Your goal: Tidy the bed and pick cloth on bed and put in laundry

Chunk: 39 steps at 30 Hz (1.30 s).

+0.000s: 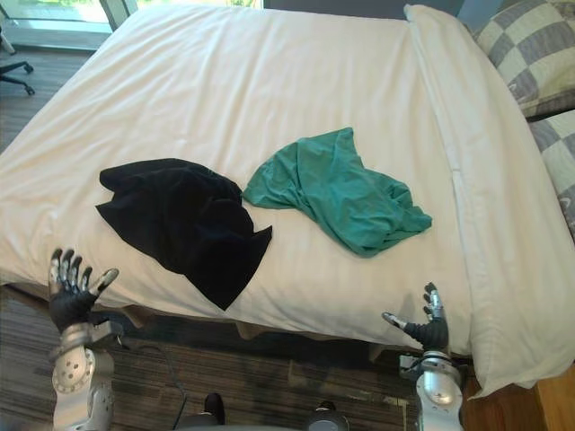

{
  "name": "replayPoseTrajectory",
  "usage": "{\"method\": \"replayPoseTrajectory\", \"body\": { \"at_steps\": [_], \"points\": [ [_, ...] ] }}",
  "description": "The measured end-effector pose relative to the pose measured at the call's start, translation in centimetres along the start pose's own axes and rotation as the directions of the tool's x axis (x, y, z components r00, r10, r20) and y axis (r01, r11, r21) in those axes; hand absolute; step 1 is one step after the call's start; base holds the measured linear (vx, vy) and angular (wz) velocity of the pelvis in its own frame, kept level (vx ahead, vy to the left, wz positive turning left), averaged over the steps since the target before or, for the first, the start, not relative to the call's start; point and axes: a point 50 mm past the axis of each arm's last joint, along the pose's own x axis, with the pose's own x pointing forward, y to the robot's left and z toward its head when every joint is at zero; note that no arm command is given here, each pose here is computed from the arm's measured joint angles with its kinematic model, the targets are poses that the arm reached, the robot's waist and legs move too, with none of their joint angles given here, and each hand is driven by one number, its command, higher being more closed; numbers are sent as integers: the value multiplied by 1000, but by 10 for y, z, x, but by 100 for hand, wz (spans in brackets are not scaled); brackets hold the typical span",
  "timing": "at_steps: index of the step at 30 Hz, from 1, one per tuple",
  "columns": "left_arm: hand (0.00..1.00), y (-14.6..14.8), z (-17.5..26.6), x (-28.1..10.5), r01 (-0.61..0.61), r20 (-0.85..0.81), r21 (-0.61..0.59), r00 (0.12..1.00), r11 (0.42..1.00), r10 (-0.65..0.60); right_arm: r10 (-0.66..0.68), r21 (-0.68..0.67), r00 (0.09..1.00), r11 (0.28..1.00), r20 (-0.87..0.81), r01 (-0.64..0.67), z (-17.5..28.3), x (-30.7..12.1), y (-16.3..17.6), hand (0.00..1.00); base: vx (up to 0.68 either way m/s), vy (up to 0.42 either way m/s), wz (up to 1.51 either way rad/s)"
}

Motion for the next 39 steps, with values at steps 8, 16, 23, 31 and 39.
{"method": "replayPoseTrajectory", "body": {
  "at_steps": [8, 16, 23, 31, 39],
  "points": [
    [0, -5, 32, 26, 3, 178, 264, 983, 965, -52, 15, -5, 997, 1000, 72, -15, 20, 9, -4, 0, -3, 10, 8],
    [0, -2, 25, 22, -36, 149, 344, 989, 938, -17, 10, 35, 991, 999, 130, -15, 31, 8, -6, 0, -15, -14, -13],
    [0, 3, 20, 14, -137, 183, 423, 981, 896, 64, 19, 94, 983, 995, 185, -37, 41, -3, 0, 0, -39, -15, -15],
    [0, -9, 29, 9, -201, 280, 364, 955, 909, 99, 45, 126, 961, 989, 273, -82, 60, -11, 11, 0, -44, -26, -11],
    [0, -43, 51, -8, -96, 411, 219, 912, 971, -2, 65, 202, 965, 972, 256, -119, 58, -28, 29, 0, -2, -13, -8]
  ]
}}
